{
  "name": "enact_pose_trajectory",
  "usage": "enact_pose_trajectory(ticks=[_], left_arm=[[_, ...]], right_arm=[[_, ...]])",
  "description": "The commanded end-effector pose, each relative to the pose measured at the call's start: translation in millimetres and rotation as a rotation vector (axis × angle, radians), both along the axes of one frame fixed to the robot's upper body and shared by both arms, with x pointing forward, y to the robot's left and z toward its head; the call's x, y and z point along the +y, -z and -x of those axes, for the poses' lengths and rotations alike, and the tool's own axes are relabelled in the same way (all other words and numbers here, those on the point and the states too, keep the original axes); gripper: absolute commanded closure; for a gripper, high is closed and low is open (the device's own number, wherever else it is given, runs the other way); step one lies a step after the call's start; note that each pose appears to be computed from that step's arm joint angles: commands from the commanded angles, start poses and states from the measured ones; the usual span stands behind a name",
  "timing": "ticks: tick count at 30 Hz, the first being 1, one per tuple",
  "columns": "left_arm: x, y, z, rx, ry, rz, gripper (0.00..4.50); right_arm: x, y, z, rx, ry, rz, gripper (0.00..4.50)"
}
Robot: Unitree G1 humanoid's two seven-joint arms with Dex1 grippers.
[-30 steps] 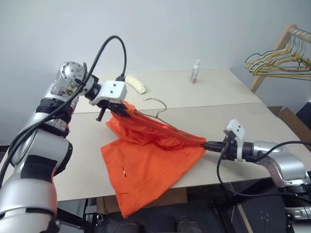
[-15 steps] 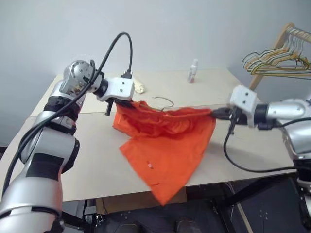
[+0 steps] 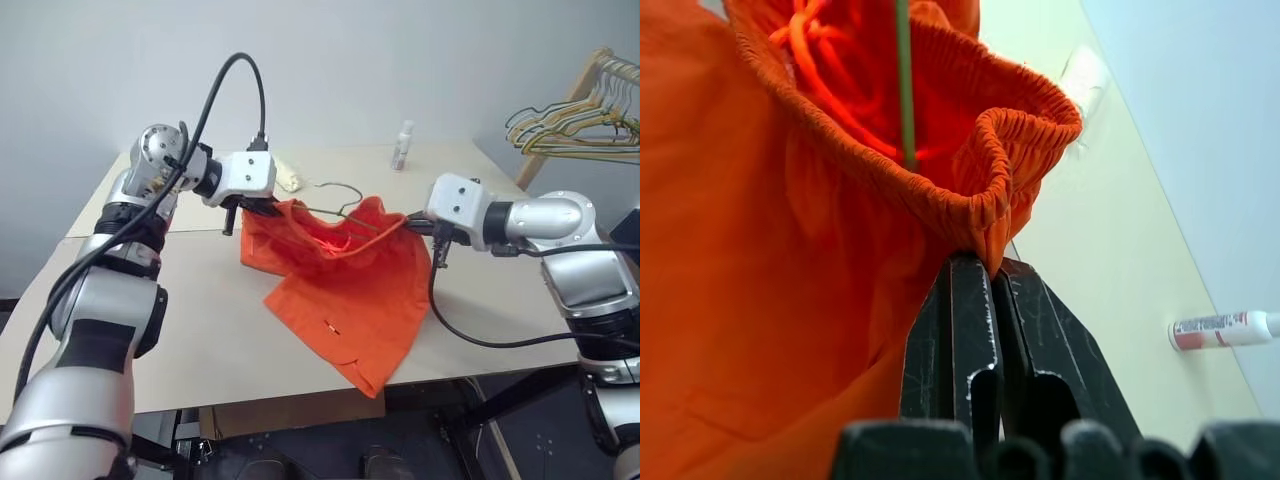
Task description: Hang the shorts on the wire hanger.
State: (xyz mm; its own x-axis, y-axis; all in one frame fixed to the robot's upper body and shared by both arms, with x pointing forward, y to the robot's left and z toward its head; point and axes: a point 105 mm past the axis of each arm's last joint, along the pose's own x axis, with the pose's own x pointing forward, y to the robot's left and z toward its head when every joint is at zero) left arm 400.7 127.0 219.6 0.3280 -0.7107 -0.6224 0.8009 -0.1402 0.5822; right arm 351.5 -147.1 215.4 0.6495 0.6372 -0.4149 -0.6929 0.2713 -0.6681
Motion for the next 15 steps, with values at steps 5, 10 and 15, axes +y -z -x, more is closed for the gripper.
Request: enact_pose_trajectory(ticks=[5, 10, 15], left_arm=[[-11.6, -19.0, 0.9, -0.053, 0.015, 0.088, 4.50], [-10.7, -19.5, 1.5, -0.035, 0.006, 0.133, 4.50], [-7.8, -16.6, 2.9, -0.026, 0.005, 0.127, 4.50]], right_arm=[[14.3, -16.3, 6.9, -0.111, -0.078, 0.059, 4.46], [14.5, -12.4, 8.6, -0.114, -0.091, 0.080, 3.79], [8.8, -7.4, 6.2, -0.088, -0.076, 0.052, 2.14]])
